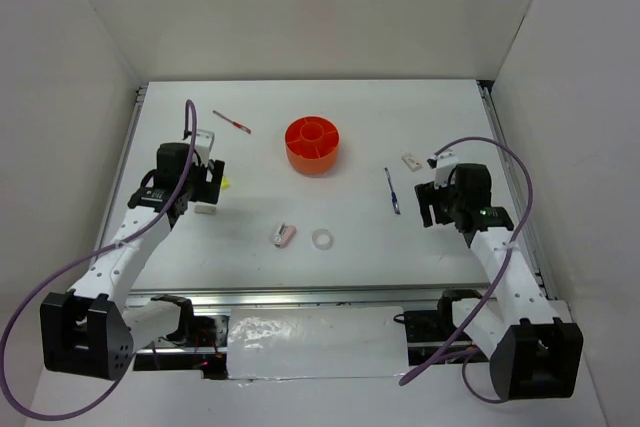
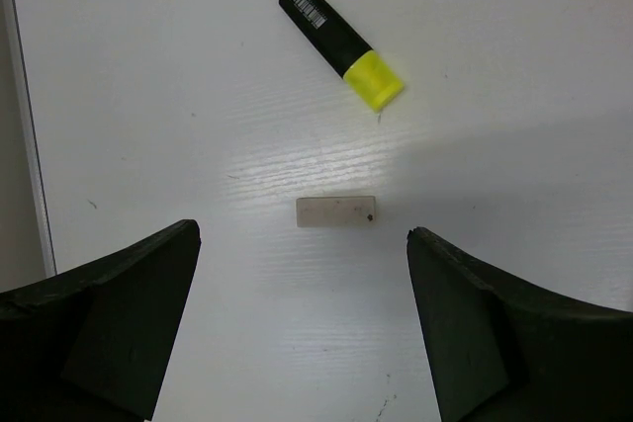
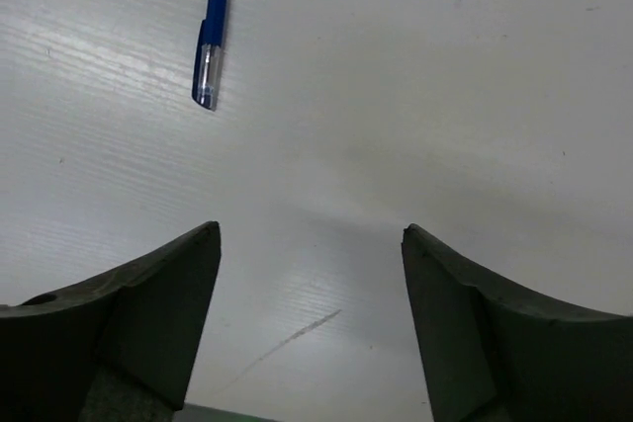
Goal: Sort the stationery into containers
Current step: Pick up the pen from the center of the board.
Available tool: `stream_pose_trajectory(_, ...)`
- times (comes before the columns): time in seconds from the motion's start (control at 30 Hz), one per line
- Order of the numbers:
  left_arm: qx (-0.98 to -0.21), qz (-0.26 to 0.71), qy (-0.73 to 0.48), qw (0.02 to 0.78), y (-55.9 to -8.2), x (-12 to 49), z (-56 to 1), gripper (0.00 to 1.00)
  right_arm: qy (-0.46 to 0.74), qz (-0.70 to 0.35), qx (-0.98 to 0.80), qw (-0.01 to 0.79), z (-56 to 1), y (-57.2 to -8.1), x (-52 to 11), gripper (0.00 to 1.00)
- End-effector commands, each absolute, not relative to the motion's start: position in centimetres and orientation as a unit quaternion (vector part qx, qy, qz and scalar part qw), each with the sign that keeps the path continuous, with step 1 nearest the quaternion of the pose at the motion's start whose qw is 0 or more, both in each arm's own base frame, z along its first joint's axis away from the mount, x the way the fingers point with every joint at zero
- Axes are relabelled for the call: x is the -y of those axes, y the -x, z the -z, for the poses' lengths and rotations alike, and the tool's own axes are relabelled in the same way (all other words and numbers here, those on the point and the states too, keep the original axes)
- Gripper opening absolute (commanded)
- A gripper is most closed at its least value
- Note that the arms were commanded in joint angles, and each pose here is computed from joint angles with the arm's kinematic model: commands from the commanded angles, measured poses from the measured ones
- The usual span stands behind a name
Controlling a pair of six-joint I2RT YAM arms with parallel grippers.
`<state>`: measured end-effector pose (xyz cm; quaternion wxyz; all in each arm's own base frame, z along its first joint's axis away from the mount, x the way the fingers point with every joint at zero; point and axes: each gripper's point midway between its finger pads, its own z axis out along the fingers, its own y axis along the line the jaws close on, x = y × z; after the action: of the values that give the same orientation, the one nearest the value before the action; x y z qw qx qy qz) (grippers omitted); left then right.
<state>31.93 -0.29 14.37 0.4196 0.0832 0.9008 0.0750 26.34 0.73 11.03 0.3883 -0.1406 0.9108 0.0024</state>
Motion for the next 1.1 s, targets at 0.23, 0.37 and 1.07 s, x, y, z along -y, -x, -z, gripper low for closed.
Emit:
stream_pose_trajectory(0.23,-0.88,-0.068,-0.059,0.466,-32.9,0.5,-17.5,0.96,0.124,-0.034,-0.919,0.373,-11.9,-30.4,-5.2,0.61)
stream_pose_trajectory(0.37,-0.869,-0.059,-0.07,0.487,-32.4,0.8,-18.9,0.94,0.111,-0.021,-0.931,0.347,-10.6,-32.0,-6.3,0.61)
stream_pose_trajectory(1.07,-0.866,-0.049,-0.075,0.492,-32.2,1.2,-18.2,0.93,0.078,-0.028,-0.967,0.243,-4.2,-38.8,-10.4,0.5)
